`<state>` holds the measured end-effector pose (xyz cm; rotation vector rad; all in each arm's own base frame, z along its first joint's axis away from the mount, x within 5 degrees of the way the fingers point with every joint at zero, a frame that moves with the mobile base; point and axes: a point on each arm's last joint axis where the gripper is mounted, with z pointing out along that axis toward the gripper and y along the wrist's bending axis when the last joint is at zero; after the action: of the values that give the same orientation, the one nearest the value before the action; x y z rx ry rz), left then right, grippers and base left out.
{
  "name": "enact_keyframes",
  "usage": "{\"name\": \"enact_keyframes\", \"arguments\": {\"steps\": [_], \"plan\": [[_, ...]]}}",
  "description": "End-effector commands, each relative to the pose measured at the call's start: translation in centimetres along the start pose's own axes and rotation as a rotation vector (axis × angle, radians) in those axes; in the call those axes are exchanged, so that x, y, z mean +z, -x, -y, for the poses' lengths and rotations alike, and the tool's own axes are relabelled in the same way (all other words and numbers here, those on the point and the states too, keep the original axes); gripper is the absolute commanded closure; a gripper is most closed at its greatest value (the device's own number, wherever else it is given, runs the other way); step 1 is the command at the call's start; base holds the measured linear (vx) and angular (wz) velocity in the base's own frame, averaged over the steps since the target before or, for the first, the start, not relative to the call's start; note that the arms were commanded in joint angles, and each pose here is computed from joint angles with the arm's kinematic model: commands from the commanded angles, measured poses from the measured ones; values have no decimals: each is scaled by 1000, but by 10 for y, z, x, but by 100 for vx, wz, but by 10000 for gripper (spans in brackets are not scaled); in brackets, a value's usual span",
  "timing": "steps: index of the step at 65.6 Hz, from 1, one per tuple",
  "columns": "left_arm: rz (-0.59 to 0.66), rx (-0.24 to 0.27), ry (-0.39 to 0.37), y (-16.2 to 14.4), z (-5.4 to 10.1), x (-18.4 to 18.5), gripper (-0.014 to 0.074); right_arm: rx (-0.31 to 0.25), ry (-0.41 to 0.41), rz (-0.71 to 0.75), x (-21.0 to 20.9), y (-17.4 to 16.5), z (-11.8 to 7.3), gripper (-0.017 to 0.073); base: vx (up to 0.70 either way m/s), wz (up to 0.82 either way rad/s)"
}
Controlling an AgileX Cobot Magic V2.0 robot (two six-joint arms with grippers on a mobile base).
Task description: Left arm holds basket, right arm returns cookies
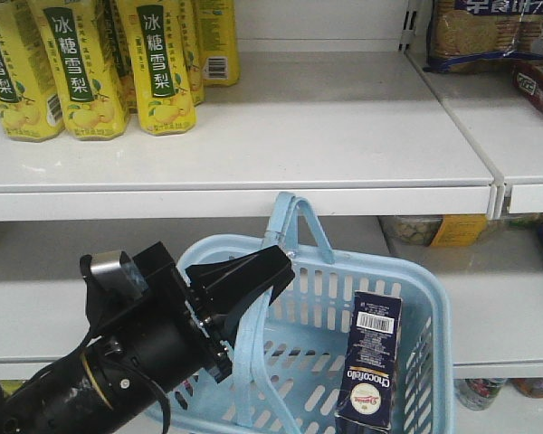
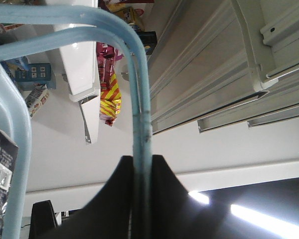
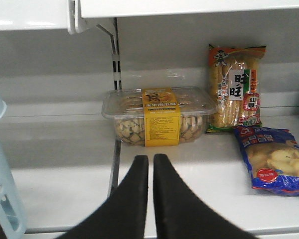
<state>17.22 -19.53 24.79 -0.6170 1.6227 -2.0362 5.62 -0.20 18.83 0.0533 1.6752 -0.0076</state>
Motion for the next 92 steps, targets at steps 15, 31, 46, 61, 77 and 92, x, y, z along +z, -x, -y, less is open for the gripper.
{"name": "enact_keyframes", "arguments": {"steps": [15,31,46,61,77,92], "plan": [[151,-36,-203,17,28,1,596,-12,0,67,0,1,0,566,2,9],[151,-36,-203,17,28,1,596,-12,0,68,0,2,0,566,1,3],[151,-36,-203,17,28,1,596,-12,0,68,0,2,0,566,0,0],[151,-36,-203,17,28,1,596,-12,0,68,0,2,0,566,0,0],[151,-36,-203,17,28,1,596,-12,0,68,0,2,0,566,0,0],[151,-36,-203,17,28,1,596,-21,-1,68,0,2,0,566,0,0]]}}
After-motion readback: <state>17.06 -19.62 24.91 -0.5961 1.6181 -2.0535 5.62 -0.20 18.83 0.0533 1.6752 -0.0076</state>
